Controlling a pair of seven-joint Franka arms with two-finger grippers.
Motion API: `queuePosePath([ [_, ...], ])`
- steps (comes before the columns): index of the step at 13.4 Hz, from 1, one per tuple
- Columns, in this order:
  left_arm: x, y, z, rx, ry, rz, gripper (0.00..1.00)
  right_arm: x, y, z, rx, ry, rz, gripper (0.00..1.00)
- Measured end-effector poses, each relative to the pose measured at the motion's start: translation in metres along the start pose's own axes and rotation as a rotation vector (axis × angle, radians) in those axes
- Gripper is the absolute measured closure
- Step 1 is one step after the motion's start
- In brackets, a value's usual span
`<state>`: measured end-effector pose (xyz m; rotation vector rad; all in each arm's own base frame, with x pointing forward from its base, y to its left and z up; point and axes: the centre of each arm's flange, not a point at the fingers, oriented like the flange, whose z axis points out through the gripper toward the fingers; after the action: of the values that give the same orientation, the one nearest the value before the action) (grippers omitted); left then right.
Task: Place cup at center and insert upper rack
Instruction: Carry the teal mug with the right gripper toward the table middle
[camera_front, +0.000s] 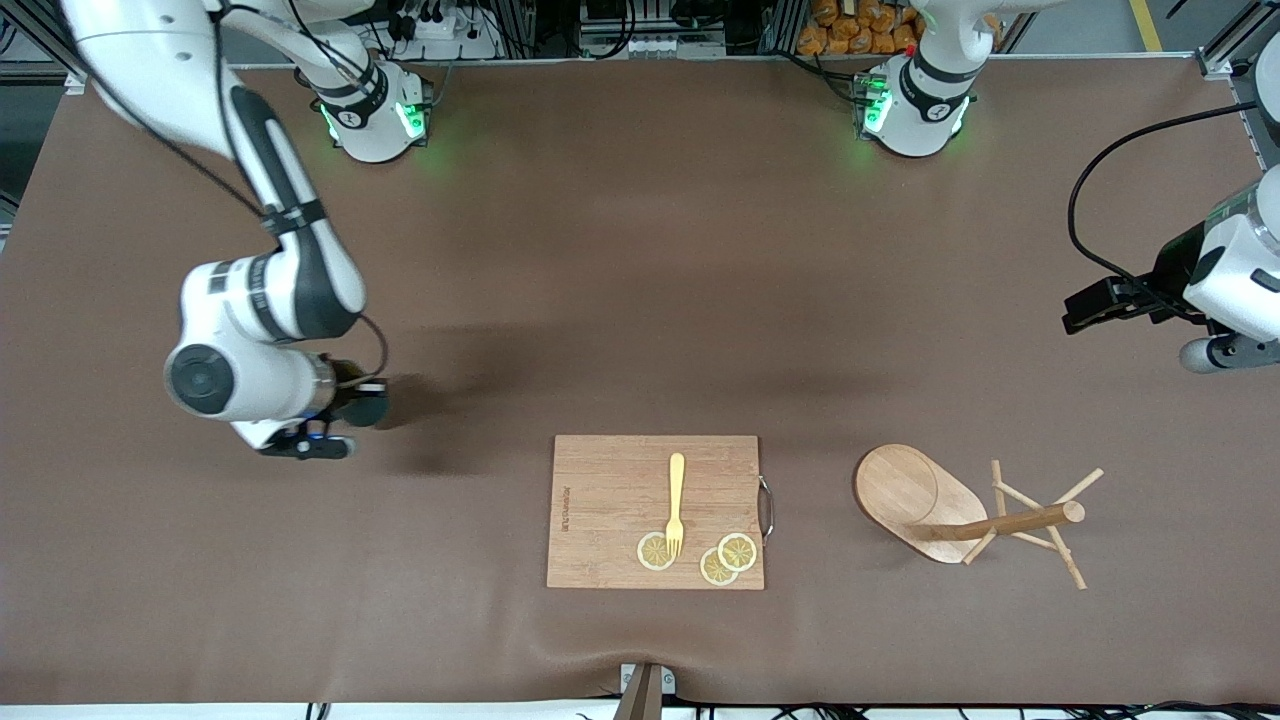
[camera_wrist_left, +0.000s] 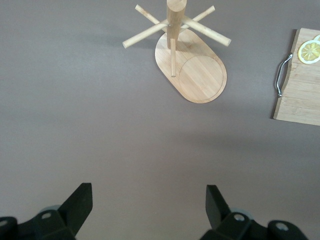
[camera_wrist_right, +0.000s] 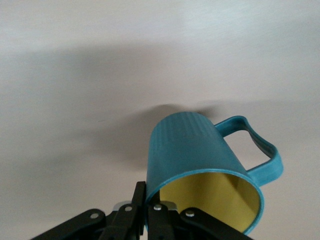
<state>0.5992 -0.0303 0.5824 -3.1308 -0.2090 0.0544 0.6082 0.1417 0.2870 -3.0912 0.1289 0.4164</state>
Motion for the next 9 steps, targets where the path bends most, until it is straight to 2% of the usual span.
queuePosePath([
  [6,-0.002,-0.017,-0.016,-0.011,0.032,-0.028,0.00,-0.083,-0.172,0.019,-0.049,0.004,0.105,0.95],
  [7,-0.003,-0.020,-0.019,-0.011,0.037,-0.025,0.00,-0.099,-0.194,0.024,-0.041,-0.002,0.109,0.95],
  [9,-0.003,-0.025,-0.022,-0.011,0.043,0.001,0.00,-0.126,-0.231,0.029,0.032,-0.050,0.117,0.95],
])
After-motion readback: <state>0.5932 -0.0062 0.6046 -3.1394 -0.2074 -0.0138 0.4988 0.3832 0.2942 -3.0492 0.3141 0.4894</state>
